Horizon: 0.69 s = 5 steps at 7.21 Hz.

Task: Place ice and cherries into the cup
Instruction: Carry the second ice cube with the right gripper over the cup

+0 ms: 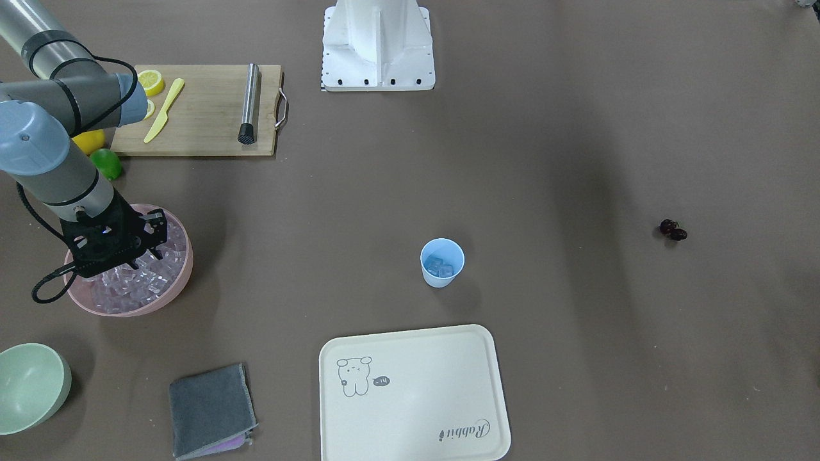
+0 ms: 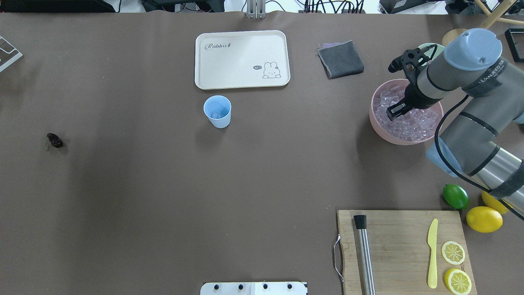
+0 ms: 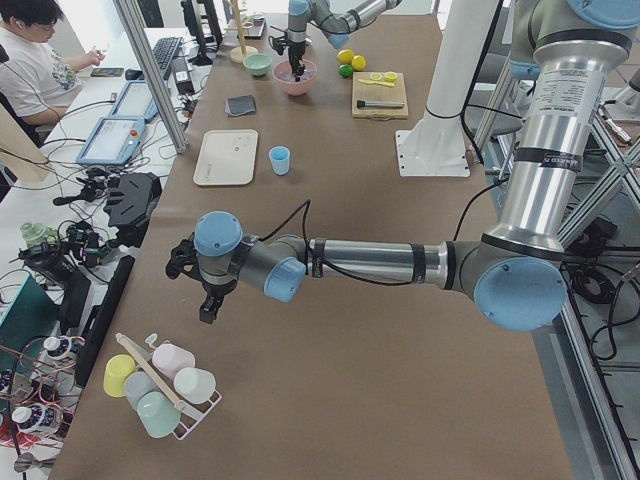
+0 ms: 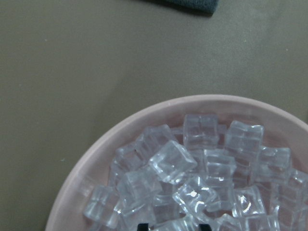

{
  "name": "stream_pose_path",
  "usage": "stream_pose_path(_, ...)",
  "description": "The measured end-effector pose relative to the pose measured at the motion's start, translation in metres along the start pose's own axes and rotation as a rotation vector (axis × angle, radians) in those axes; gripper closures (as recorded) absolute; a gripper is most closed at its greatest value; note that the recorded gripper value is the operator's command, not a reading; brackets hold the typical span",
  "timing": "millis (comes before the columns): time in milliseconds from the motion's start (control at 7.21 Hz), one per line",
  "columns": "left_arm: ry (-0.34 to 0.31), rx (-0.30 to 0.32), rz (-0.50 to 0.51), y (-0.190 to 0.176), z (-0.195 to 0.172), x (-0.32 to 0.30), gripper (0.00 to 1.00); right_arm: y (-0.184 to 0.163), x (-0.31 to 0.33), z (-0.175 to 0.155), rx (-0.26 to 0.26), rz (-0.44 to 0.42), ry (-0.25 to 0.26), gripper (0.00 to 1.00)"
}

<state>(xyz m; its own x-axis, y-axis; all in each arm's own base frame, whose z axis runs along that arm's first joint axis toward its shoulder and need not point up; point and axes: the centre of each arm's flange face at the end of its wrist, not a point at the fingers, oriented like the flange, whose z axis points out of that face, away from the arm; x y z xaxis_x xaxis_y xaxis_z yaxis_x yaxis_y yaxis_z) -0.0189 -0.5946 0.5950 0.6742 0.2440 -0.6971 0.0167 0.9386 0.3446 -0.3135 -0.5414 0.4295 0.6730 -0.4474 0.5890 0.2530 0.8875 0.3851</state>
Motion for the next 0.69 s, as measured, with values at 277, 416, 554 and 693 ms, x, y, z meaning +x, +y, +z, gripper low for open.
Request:
stream_pose_path(277, 0.0, 0.0, 0.0, 0.0, 0.0, 0.0, 0.02, -0.01, 0.0, -0.03, 0.016, 0.017, -0.043, 0.99)
stream_pose_path(416, 0.0, 0.0, 0.0, 0.0, 0.0, 0.0, 0.02, -0.025, -0.012, -0.047, 0.009, 0.033, -0.053, 0.99)
stream_pose_path(554, 0.0, -0.002, -0.002, 0.001, 0.001, -0.001, 0.02, -0.05, -0.041, -0.064, -0.002, 0.068, -0.059, 0.99)
stream_pose_path(693, -0.001, -0.004, -0.004, 0.002, 0.002, -0.002, 0.02, -0.083, -0.093, -0.077, -0.009, 0.13, -0.069, 1.0)
